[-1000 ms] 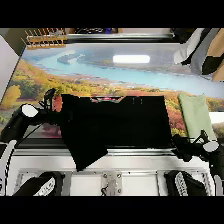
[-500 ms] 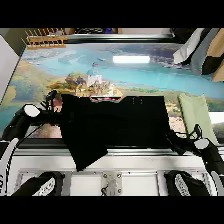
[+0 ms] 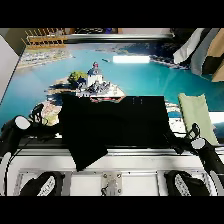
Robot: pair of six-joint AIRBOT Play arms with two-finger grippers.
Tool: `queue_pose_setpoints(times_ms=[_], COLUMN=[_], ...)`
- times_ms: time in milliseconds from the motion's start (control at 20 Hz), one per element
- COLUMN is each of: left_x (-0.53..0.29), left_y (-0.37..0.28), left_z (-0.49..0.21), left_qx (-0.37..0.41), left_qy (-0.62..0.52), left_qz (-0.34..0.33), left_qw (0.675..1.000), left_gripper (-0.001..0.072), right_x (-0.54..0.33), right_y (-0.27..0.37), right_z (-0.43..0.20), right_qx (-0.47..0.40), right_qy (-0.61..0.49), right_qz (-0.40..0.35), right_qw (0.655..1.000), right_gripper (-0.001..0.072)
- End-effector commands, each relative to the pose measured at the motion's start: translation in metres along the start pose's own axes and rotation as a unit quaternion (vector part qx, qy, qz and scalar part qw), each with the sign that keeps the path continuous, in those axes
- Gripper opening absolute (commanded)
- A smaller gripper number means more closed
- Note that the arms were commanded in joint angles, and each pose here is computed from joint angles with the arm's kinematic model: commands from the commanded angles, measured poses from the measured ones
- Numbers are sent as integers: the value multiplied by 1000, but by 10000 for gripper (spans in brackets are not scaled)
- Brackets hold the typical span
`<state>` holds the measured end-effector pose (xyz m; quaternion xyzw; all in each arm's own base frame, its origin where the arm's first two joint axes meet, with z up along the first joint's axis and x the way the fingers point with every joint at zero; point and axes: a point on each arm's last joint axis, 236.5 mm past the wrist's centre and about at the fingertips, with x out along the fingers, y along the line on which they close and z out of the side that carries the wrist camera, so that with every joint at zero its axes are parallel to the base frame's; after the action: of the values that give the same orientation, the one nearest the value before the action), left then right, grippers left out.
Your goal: Fold the clothes and pants, and hang the long-sleeved shirts on hangers.
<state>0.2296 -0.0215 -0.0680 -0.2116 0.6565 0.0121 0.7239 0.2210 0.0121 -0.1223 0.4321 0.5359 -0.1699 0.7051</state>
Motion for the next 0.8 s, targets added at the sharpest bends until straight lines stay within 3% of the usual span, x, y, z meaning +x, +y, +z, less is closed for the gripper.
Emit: queue_pose_setpoints(times_ms=[0,350,550,750], left_x=[18,43,67,77], left_y=[30,10,-23,-35], left_z=[-40,-61,-70,-85], left_qx=[-40,15,13,39], left_qy=[24,82,111,136], left_qz=[28,35,-5,-5], left_qw=[999,996,994,990], left_gripper=[689,688,688,688], right_x=[-1,-1,-1,-1], right_y=[3,3,3,3], right_z=[1,1,1,1], right_qx=[2,2,3,3], right_qy=[-3,-3,-3,-3], right_qz=[6,6,6,6], right_qw=[1000,1000,1000,1000], right_gripper=[8,9,9,9])
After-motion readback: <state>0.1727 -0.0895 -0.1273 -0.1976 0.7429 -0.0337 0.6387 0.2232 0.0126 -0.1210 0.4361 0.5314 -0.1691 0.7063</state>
